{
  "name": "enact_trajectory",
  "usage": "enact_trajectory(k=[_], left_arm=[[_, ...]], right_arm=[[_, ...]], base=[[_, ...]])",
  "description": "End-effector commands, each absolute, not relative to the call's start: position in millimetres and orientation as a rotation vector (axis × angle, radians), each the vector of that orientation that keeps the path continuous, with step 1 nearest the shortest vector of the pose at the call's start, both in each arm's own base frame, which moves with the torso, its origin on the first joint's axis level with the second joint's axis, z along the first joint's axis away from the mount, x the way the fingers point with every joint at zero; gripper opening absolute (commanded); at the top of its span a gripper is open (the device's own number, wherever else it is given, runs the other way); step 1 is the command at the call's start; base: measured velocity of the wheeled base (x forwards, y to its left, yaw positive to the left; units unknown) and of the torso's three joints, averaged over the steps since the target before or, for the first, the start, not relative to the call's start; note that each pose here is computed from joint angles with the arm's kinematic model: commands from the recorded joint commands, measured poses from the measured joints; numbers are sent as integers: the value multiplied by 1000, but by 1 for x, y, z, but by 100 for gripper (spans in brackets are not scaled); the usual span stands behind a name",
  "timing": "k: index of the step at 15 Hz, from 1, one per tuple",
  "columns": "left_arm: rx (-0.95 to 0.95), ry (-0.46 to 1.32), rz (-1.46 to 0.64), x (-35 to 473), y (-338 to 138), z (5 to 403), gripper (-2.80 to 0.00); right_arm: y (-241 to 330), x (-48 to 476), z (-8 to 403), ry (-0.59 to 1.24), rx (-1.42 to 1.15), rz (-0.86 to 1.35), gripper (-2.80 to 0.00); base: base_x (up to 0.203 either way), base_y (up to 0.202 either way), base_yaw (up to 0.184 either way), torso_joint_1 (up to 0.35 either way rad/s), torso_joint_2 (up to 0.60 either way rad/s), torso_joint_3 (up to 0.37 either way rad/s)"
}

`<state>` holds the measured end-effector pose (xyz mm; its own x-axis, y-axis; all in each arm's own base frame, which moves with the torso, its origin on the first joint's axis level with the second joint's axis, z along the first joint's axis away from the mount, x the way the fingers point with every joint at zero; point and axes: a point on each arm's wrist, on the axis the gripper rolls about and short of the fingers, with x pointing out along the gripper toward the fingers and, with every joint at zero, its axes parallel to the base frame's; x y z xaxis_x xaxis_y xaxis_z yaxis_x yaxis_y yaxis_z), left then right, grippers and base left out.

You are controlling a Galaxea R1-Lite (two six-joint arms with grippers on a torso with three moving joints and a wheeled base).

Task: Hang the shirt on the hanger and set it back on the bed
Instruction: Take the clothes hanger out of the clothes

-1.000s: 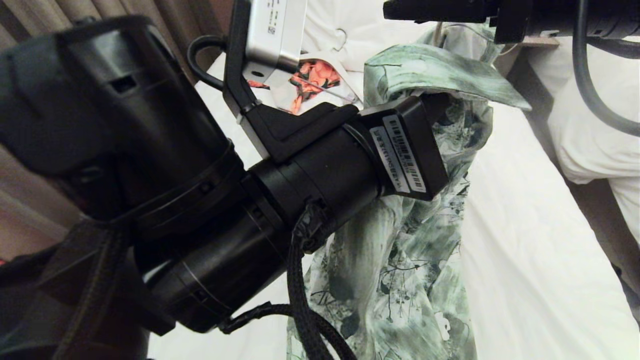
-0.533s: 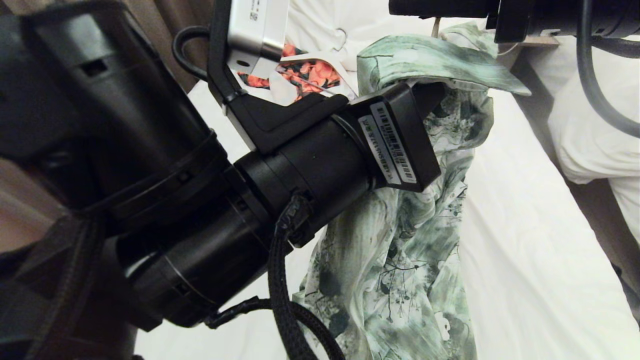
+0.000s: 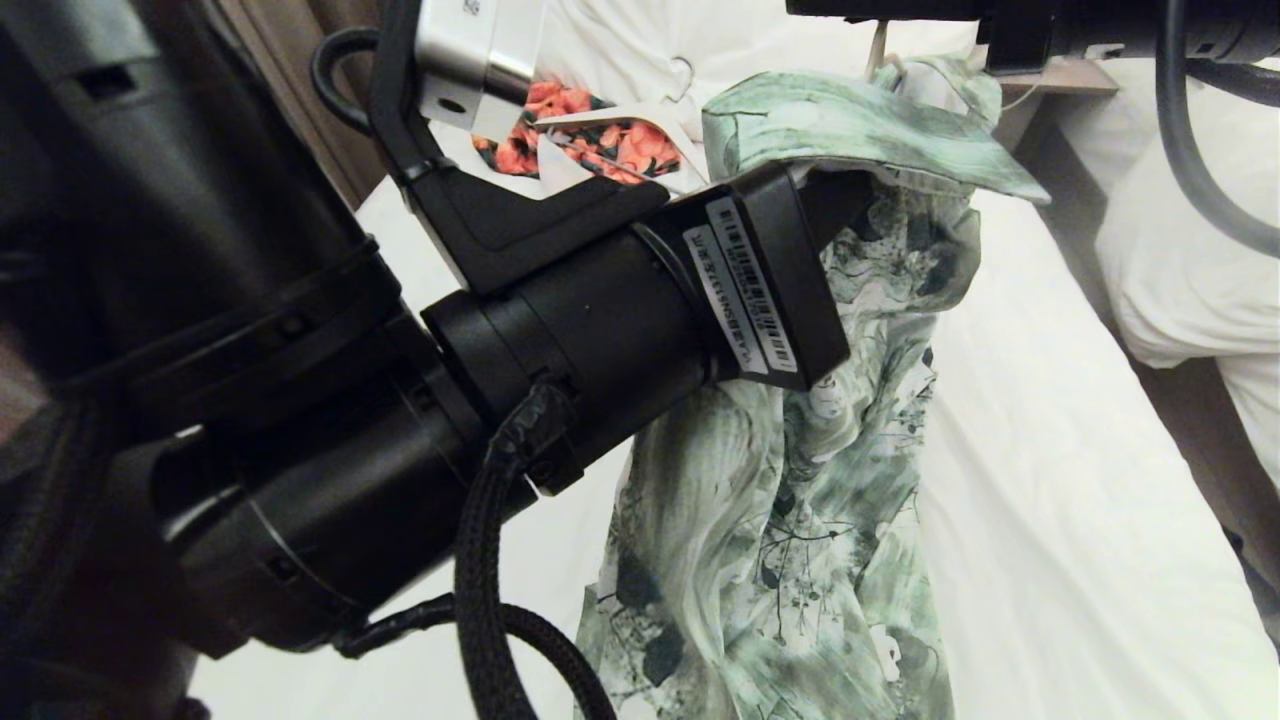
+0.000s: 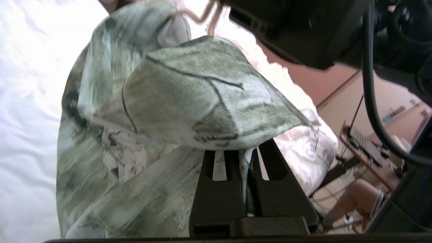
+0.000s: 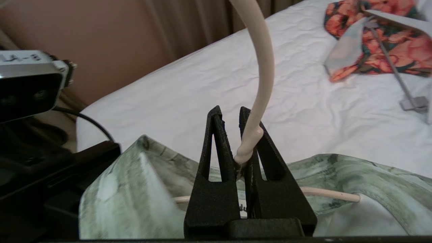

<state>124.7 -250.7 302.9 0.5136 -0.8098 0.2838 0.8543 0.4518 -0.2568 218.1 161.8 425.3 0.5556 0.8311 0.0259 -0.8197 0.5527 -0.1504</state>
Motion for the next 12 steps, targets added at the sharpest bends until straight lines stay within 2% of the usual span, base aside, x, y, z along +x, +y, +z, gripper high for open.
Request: enact_trajectory(k=[1,2,3,12], left_arm=[[-395,-125,-1031,123,-247,309,-280],[-391,-122,-1029,123,-247,307,-280],[-387,-119,-1030,123,-247,306,0],[-394,-160,-1096,112,-223,316,0]], right_arm=[[161,218,426,-101,-127,966,-280],[161,218,427,-103,-126,958,-280],[161,218,427,-103,-126,958,-280],[161,224,430,-145,-117,828,-280]], base=[[0,0,0,0,0,0],[0,0,0,0,0,0],[0,0,0,0,0,0],[0,0,0,0,0,0]])
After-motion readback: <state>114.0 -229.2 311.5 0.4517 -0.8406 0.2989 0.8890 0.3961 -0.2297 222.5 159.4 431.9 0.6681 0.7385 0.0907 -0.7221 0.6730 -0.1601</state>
